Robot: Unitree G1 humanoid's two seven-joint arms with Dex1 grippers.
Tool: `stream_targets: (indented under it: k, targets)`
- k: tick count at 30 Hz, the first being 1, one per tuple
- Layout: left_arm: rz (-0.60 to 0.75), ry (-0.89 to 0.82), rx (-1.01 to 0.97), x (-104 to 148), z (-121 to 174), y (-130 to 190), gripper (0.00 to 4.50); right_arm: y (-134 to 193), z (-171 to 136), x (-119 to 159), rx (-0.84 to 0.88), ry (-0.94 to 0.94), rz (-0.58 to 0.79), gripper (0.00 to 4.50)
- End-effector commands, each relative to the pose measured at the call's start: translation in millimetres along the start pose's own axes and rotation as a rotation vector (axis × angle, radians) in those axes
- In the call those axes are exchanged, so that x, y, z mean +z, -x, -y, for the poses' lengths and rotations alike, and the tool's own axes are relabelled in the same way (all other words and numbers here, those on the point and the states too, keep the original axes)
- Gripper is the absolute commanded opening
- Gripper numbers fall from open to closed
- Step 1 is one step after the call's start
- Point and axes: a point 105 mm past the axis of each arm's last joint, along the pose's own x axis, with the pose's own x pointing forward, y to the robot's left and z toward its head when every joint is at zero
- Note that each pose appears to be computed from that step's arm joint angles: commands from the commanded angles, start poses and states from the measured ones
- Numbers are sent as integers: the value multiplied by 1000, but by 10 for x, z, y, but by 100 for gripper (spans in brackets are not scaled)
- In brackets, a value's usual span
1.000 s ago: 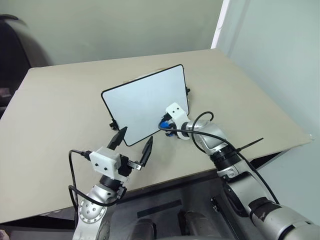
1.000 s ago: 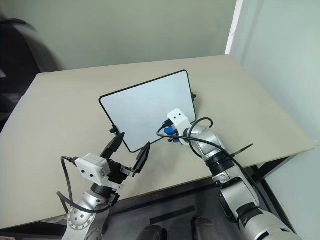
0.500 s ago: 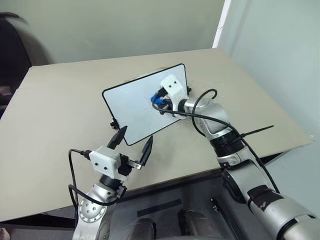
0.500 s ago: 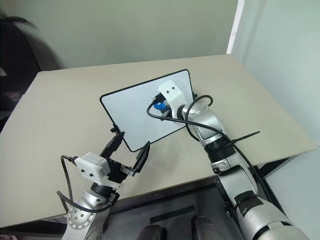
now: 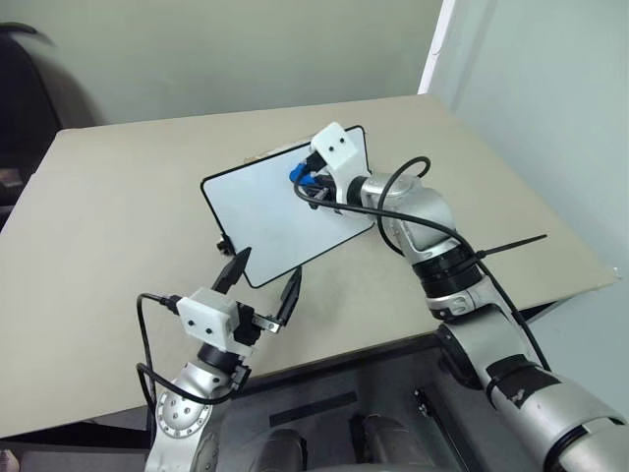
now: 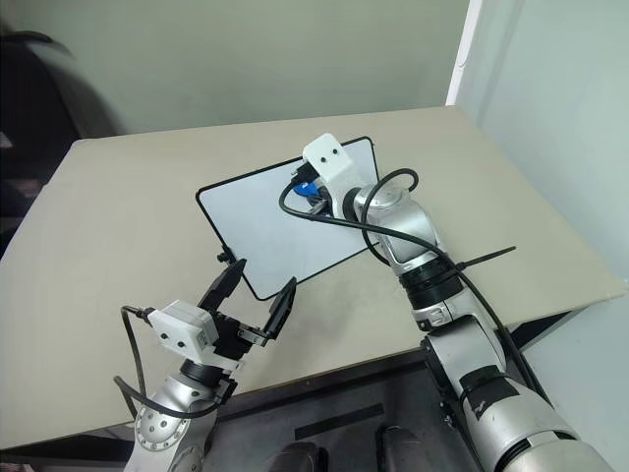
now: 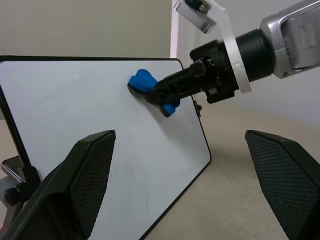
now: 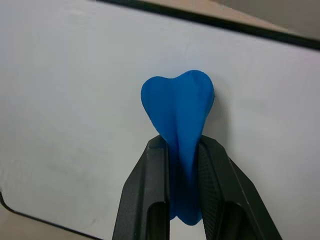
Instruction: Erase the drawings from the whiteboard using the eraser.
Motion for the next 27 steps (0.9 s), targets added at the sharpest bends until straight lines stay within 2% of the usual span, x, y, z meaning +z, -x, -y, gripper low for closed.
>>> stream_targets:
  k: [1, 4, 8, 13, 24, 27]
  targets:
    - [40, -9, -4, 99, 23, -5, 450, 57, -73, 270, 20, 34, 83, 50]
    - [38, -9, -1, 100, 22, 8, 450, 14, -157, 193, 43, 32, 60, 50]
    - [39, -9, 3, 104, 19, 23, 450, -74, -265, -83, 77, 10, -12, 50]
    - [46, -12, 4, 135, 16, 29, 450, -129, -111, -528, 26, -31, -119, 50]
    - [41, -24, -4, 152, -19, 32, 450, -22, 28, -691, -20, -56, -153, 50]
    - [40, -26, -12, 146, -14, 13, 450, 4, 49, -438, -16, -36, -70, 50]
